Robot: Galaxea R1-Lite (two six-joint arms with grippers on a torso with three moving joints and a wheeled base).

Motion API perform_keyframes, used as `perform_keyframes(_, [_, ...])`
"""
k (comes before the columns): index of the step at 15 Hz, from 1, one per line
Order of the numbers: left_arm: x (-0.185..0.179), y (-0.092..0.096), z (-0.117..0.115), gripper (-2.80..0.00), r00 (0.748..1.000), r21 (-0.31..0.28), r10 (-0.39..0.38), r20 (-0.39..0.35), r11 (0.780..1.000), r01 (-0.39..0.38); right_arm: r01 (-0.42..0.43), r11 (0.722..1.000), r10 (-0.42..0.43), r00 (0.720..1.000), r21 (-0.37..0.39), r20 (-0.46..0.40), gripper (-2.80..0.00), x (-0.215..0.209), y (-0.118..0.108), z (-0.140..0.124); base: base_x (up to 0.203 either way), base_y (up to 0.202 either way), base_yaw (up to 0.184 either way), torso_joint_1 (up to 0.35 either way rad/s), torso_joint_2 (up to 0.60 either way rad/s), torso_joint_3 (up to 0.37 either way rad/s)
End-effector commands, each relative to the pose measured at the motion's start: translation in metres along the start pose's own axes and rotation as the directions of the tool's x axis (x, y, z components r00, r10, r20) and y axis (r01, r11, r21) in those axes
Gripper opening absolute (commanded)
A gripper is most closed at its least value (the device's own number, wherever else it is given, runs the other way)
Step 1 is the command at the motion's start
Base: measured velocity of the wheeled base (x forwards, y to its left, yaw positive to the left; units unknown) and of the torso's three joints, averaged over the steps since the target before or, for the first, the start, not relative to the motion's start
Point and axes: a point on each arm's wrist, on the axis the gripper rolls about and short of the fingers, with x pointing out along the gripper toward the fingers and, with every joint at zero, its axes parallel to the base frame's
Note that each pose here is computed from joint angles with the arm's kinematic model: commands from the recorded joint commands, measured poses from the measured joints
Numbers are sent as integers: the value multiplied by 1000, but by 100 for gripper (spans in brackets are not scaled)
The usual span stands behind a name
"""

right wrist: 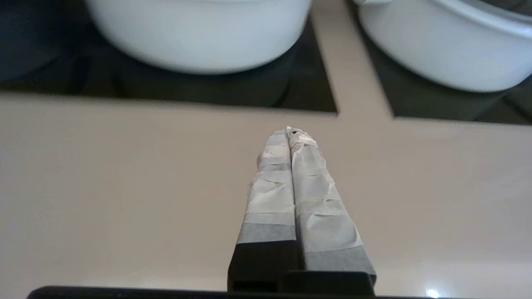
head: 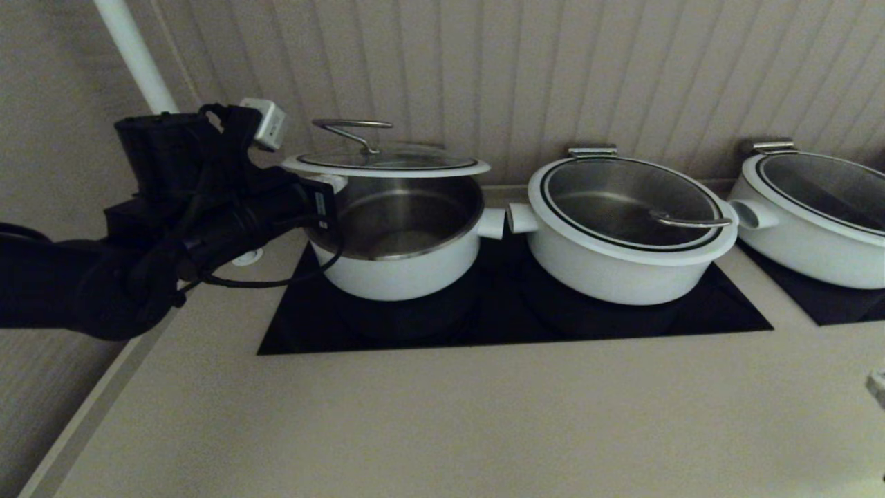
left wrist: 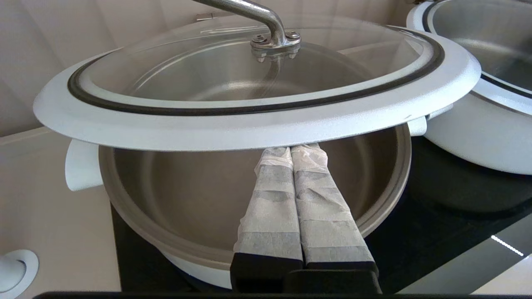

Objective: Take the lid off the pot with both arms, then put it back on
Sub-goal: Open the pot lid completely

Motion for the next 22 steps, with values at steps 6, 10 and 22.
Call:
perform_keyframes(6, [-10, -1, -4, -280, 1000, -2, 0, -14, 1000, 0, -115, 993, 115, 993, -5, 33, -280, -94, 5, -65, 0, 0, 0, 0, 0, 0])
perform_keyframes(10, [-8, -1, -5, -280, 1000, -5, 0, -18, 1000, 0, -126, 992, 125, 991, 24, 41, -280, -96, 6, -68, 0, 0, 0, 0, 0, 0])
perform_keyframes(22, [-3, 0, -7, -280, 1000, 0, -1, -22, 1000, 1, -125, 992, 123, 992, 27, 41, -280, -96, 6, -68, 0, 0, 0, 0, 0, 0])
